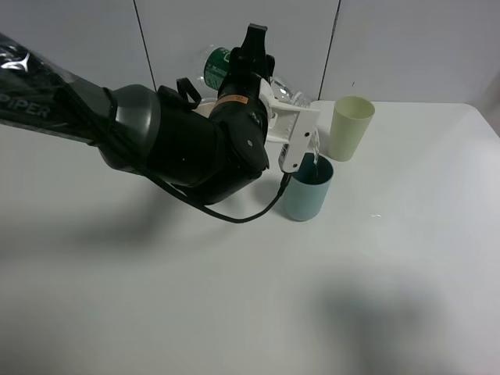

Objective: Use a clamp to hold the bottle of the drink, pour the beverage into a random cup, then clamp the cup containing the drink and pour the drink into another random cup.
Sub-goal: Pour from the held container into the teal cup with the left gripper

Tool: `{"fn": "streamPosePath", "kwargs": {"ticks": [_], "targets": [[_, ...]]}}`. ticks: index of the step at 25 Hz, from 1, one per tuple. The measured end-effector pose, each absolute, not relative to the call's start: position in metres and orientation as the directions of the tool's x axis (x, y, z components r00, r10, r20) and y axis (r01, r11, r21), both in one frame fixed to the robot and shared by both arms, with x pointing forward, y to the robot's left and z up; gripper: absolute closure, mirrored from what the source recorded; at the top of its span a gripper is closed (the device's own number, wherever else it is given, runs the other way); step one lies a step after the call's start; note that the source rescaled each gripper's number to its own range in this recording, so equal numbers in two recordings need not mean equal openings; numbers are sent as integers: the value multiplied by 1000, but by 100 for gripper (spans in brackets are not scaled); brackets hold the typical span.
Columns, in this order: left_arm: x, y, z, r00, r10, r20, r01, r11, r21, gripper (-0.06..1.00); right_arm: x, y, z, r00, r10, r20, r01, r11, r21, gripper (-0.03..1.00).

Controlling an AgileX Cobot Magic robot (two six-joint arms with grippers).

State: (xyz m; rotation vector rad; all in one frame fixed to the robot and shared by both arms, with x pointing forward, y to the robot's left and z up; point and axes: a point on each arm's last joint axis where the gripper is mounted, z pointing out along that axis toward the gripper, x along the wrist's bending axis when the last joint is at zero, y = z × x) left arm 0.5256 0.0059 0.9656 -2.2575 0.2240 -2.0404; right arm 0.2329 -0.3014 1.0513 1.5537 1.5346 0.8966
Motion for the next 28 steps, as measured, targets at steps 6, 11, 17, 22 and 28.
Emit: {"fn": "streamPosePath", "kwargs": {"ticks": [6,11,17,22,28], "targets": [[526,7,967,85,-183,979,-37,-983,-180,86,233,-301,1051,31,999,-30,464,12,886,-3],[526,7,967,81,-202,976,-34,-979,-200,86,233,-301,1051,31,999,-30,464,12,886,-3],[526,8,969,64,-211,975,-23,-977,-210,86,233,-301,1051,31,999,-30,464,12,886,-3],[526,8,969,63,-220,973,-22,-975,-219,86,233,-301,1051,31,999,-30,464,12,886,-3],[526,8,970,57,-255,965,-19,-967,-254,86,233,-301,1051,31,999,-30,464,12,886,-3]]}}
